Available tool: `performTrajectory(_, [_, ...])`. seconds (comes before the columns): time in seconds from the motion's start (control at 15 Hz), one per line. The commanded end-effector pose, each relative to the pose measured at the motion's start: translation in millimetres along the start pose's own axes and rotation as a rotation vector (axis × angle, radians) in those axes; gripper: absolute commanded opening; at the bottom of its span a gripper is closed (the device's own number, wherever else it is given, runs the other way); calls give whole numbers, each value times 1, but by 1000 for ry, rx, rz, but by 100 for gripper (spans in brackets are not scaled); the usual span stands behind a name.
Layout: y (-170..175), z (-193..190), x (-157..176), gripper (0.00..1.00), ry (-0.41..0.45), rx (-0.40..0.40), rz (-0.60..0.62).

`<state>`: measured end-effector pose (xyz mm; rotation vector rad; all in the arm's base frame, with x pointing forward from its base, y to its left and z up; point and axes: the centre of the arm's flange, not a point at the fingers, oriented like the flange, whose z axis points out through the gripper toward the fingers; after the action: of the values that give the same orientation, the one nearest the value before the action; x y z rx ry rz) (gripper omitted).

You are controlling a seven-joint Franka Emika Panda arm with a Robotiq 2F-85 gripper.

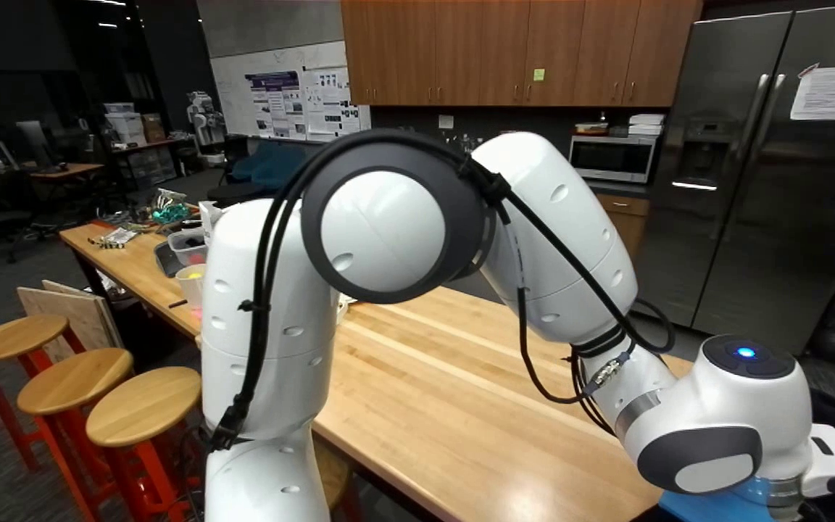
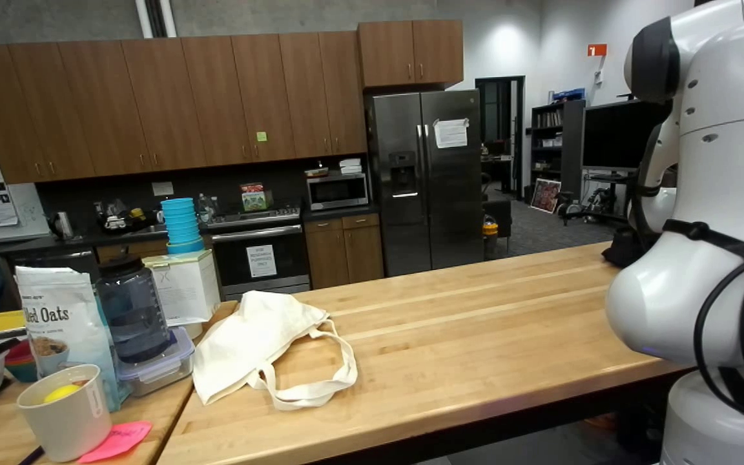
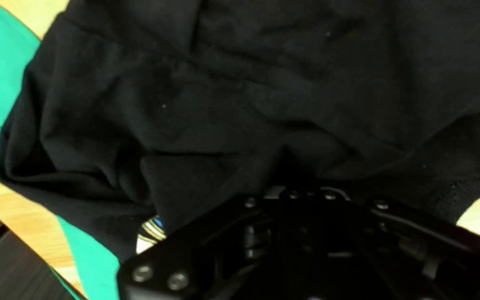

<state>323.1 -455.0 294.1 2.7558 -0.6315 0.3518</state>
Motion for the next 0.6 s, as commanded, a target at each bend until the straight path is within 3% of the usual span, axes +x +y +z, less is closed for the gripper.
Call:
performTrajectory(0.0, [33, 22, 16, 0, -8, -10, 16])
performTrajectory(0.27, [42, 25, 22, 0, 11, -16, 9])
performTrajectory(0.53, [25, 7, 27, 0, 79, 6, -91])
